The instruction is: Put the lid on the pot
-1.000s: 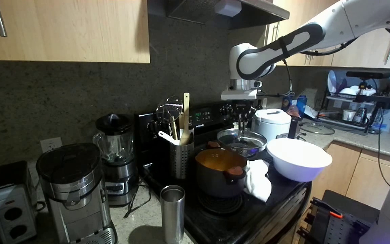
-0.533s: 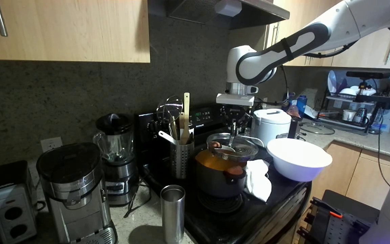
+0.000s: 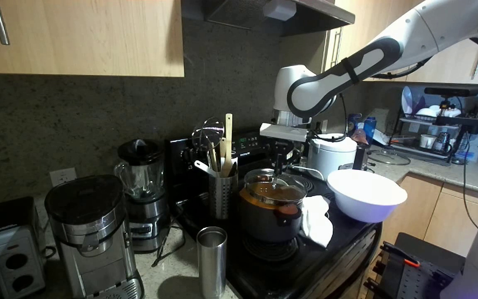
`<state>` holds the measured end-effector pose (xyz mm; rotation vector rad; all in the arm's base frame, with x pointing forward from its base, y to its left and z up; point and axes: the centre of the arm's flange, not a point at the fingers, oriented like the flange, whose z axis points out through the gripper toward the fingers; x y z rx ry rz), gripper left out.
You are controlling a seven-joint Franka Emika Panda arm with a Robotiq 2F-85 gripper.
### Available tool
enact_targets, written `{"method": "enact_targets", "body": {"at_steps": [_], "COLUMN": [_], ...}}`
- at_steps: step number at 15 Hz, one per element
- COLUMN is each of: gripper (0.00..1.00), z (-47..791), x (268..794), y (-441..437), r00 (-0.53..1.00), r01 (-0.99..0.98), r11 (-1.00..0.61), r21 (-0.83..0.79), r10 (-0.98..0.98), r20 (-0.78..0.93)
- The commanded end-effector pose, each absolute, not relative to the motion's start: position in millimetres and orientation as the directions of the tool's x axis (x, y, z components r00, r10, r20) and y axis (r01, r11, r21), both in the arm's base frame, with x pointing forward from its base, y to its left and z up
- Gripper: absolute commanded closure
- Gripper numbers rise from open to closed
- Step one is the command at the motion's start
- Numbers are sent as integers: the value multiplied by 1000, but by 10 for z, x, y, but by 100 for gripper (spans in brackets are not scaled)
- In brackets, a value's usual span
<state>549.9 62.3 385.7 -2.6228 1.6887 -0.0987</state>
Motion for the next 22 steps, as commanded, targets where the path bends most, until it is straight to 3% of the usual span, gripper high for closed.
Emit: {"method": "enact_targets", "body": {"at_steps": [1,22], "gripper": [93,93], "z": [3884,3815], "x": [5518,5713], "y": [711,871], "r00": [440,492], "r01": [-893,-866], "r11": [-444,-487], "r21": [-71,115], "r10": [-896,-871], "r20": [64,15]}}
